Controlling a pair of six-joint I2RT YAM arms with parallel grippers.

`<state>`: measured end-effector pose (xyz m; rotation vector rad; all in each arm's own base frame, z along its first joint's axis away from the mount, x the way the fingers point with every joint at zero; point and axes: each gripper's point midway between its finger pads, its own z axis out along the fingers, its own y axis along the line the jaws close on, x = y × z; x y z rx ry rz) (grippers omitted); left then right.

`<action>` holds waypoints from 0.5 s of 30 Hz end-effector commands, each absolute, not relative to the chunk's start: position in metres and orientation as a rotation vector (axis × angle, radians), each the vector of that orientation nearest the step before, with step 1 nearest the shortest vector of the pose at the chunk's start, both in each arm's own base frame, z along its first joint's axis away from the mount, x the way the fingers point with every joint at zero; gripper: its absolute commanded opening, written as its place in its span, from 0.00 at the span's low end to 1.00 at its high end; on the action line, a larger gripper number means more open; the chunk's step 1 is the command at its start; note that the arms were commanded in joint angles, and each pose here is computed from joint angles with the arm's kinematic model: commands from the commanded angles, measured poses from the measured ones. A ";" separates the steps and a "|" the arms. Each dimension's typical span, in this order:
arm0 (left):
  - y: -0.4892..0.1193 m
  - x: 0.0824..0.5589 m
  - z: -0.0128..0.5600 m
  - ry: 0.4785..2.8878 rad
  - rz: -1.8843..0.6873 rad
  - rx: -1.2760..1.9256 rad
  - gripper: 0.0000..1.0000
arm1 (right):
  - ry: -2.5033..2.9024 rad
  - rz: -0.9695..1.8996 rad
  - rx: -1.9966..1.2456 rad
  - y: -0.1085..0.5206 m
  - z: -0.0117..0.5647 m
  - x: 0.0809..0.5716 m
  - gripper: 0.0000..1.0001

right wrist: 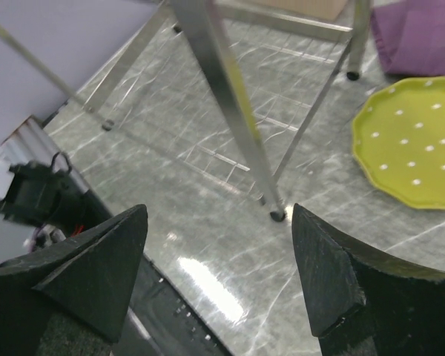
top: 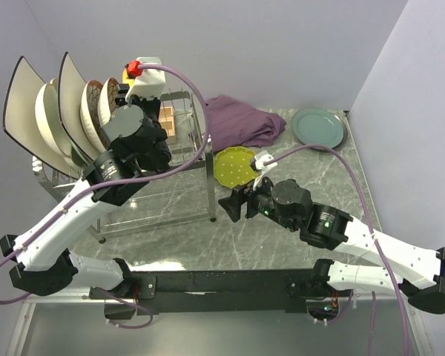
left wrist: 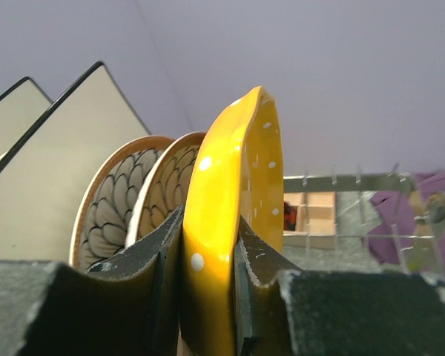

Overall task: Unload the plates from the dish rack
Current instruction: Unload the plate from the dish rack.

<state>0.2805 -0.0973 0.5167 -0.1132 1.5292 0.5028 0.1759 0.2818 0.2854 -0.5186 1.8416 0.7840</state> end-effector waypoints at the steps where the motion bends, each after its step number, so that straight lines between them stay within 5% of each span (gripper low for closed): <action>1: -0.095 0.272 0.571 1.380 0.211 -0.276 0.01 | 1.763 0.712 -0.411 0.279 0.312 0.198 0.77; 6: -0.098 0.276 0.581 1.360 0.234 -0.287 0.01 | 1.781 0.520 -0.282 0.265 0.305 0.227 0.63; 15: -0.097 0.275 0.599 1.318 0.195 -0.340 0.01 | 1.799 0.540 -0.352 0.298 0.274 0.242 0.58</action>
